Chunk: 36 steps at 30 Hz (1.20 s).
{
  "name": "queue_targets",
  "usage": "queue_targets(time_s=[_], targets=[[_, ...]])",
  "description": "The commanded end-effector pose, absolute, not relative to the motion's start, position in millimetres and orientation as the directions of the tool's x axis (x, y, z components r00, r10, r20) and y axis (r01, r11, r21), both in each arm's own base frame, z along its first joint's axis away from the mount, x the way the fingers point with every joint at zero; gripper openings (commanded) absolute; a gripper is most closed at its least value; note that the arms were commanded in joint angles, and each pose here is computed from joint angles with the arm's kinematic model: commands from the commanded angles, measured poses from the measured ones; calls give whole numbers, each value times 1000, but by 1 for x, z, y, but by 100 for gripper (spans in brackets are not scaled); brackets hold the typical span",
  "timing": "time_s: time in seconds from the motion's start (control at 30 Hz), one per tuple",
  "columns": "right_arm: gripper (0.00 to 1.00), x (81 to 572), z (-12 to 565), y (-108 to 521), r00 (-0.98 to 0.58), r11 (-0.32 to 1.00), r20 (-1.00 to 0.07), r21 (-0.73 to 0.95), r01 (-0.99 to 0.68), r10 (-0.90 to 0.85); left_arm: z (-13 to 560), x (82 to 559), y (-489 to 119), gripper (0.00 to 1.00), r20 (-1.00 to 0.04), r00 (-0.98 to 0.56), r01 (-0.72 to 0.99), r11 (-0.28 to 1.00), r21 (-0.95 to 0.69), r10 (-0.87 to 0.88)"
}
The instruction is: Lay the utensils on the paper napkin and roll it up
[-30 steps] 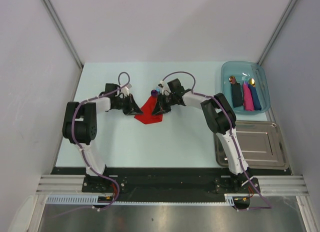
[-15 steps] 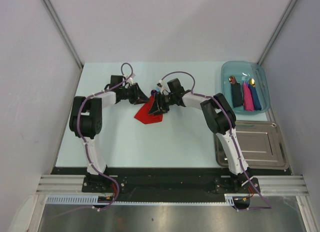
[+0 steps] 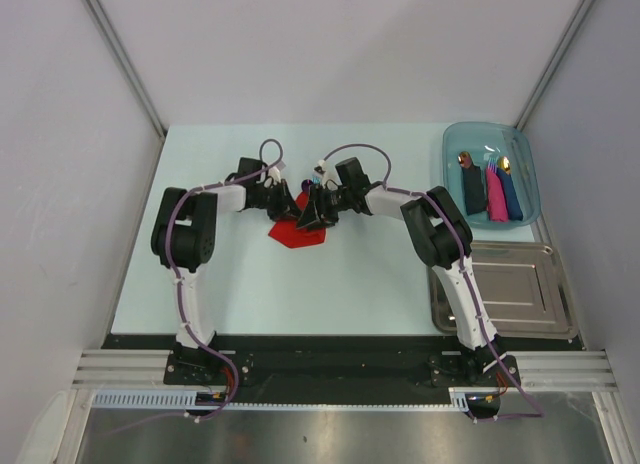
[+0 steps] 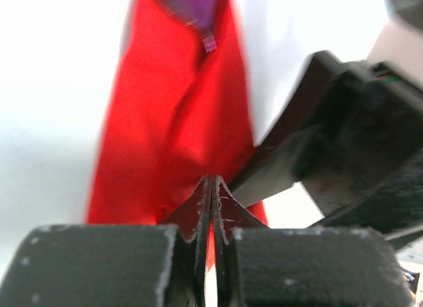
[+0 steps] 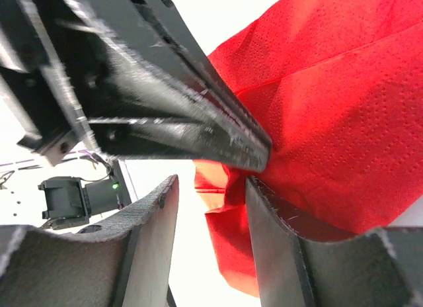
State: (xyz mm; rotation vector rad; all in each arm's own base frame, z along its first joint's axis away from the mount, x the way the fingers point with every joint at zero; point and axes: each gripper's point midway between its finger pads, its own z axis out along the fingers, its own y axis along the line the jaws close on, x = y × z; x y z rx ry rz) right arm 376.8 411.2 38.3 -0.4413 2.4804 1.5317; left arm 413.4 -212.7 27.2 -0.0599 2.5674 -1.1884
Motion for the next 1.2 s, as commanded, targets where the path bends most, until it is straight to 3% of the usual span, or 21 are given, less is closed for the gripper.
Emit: queue_targets(time_s=[0.0,0.27,0.53,0.83,1.17], targets=[[50,385,58,407,-929,430,-354,825,-366,-112,18,411,-196,1,-276,-953,100,724,-682,-128],[41,397,112,387,-930,375,-364,855,-358,-57,11,406,-187,0,-269,-956,91,757,-647,-114],[11,384,77,382,-941,445,-323,831,-333,-100,15,409,-185,0,-279,-952,87,760,-645,-128],[8,361,22,373,-969,524,-221,815,-245,-111,18,408,-185,0,-283,-950,88,759,-645,-130],[8,352,0,366,-974,557,-189,799,-227,-127,17,408,-181,0,-278,-951,81,755,-651,-138]])
